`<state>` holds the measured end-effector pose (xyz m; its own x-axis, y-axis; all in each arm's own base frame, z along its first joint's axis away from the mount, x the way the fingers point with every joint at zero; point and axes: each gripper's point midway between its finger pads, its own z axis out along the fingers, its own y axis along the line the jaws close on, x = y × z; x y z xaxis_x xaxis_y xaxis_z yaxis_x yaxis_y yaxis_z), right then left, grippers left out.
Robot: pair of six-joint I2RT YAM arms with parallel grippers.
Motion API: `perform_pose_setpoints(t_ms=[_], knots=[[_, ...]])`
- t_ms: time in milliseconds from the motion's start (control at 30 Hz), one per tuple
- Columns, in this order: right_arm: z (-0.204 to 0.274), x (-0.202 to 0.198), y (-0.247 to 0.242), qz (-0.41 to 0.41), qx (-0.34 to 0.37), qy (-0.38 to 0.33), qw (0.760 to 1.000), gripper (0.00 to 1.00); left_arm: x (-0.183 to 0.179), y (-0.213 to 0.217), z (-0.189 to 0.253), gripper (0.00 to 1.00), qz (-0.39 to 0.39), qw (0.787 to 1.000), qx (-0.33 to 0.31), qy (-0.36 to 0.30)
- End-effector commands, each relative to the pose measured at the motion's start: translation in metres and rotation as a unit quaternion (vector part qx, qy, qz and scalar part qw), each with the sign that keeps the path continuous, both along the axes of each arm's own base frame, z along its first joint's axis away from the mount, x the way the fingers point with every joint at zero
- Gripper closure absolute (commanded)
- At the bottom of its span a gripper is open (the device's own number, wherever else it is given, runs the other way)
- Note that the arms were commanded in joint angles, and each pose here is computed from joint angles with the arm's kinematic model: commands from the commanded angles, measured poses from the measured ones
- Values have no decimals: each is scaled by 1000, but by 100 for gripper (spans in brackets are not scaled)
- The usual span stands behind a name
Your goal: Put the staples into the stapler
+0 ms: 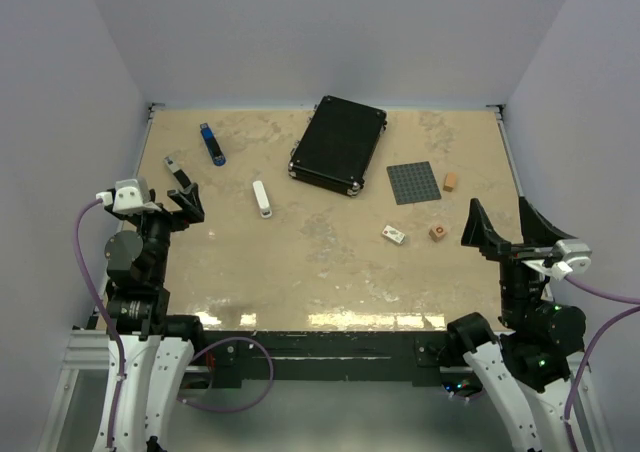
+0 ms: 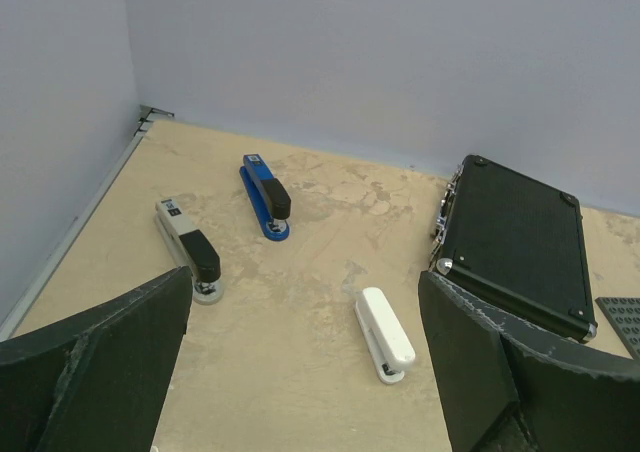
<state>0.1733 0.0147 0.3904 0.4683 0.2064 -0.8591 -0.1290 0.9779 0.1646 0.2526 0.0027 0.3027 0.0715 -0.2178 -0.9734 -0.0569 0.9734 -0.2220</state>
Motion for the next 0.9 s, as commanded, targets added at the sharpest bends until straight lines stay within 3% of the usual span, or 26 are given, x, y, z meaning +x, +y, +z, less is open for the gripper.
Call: perform_pose_setpoints(t_ms=[0,333,533,667,800,867], knots=[[14,-9,-5,-6,5,-21,1000,2,0,-2,8,0,-5,1000,14,-20],[6,17,12,22,15,53,998,1,-2,-3,9,0,-9,1000,15,-26],[-29,53,51,87,9,185,979,1,-3,-7,9,0,-18,999,14,-30],[-77,82,80,120,-1,305,945,1,-5,-10,9,0,-24,999,14,-31],[-149,114,107,134,-9,443,886,1,-7,-12,11,0,-29,999,15,-35],[-174,118,117,146,-7,480,865,1,-7,-14,11,0,-34,999,15,-37]])
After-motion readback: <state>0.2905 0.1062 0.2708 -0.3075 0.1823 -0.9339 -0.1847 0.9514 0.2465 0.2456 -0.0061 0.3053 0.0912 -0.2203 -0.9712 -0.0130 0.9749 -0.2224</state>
